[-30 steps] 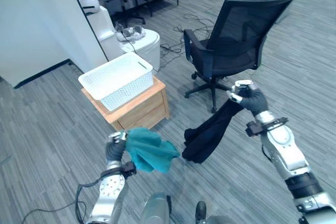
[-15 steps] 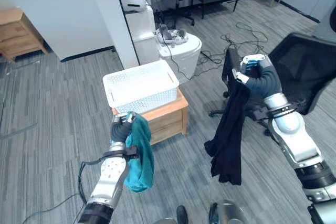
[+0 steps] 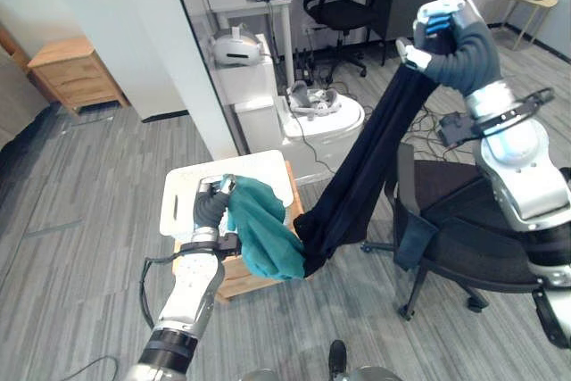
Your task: Tidy up the quilt and then pick up the clothes from the bed and put them into the laundry hamper.
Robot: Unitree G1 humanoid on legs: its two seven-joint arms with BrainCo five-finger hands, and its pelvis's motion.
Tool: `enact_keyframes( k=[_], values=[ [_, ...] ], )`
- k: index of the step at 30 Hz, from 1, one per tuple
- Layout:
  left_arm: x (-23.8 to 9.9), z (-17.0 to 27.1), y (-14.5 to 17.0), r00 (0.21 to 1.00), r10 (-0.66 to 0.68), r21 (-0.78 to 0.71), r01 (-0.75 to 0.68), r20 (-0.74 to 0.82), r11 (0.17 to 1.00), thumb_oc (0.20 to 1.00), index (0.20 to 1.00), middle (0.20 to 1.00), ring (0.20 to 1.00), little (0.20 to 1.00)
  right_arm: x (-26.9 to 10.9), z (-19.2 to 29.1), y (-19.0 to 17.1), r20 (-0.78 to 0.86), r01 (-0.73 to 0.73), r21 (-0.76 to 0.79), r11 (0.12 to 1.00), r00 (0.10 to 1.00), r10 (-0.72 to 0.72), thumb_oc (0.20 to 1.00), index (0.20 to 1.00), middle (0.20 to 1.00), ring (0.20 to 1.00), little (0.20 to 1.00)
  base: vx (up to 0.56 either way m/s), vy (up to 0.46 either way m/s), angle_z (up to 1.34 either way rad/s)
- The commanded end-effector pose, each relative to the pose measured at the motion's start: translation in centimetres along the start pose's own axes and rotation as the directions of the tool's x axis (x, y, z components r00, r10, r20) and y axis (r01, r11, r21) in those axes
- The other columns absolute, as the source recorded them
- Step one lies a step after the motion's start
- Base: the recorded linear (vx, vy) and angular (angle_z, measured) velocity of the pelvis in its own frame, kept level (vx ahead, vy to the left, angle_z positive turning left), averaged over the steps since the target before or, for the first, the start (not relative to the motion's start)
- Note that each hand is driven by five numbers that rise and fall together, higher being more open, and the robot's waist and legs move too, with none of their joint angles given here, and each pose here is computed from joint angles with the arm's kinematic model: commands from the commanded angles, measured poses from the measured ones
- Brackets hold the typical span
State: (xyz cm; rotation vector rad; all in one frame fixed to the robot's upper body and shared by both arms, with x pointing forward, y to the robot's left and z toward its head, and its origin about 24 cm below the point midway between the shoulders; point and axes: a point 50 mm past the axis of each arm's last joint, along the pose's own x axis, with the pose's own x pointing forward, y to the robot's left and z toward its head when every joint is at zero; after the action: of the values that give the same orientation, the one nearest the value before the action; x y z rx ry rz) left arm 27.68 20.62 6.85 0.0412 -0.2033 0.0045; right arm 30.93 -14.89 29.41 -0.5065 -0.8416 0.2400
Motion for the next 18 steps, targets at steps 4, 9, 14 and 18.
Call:
enact_keyframes(
  k=[4,9,14,18],
  values=[
    [0.7,2.3,-0.2,0.993,-0.034,-0.020,0.036,0.117,0.999,0.200,0.200,0.200,0.200,0.200,2.6,4.0,-1.8,0.178,0.026,-0.056,0.998,0.984,-0.016,0.200,0.200,0.200,0.200,0.200,0.09,0.270,-0.02],
    [0.6,1.5,-0.5,0.997,-0.042,-0.032,0.044,0.068,0.999,0.200,0.200,0.200,0.200,0.200,3.3,4.3,-1.9,0.185,0.034,-0.120,0.992,0.983,-0.011,0.200,0.200,0.200,0.200,0.200,0.09,0.318,0.15],
    [0.5,0.9,-0.1,0.999,-0.052,-0.007,0.052,0.010,0.999,0.200,0.200,0.200,0.200,0.200,3.2,4.0,-1.7,0.182,0.042,-0.148,0.988,0.983,-0.014,0.200,0.200,0.200,0.200,0.200,0.10,0.261,0.41],
    [0.5,1.0,0.0,0.999,-0.040,-0.001,0.040,-0.010,0.999,0.200,0.200,0.200,0.200,0.200,2.7,4.2,-0.9,0.205,0.019,-0.187,0.982,0.979,0.020,0.200,0.200,0.200,0.200,0.200,0.10,0.120,0.29]
  ],
)
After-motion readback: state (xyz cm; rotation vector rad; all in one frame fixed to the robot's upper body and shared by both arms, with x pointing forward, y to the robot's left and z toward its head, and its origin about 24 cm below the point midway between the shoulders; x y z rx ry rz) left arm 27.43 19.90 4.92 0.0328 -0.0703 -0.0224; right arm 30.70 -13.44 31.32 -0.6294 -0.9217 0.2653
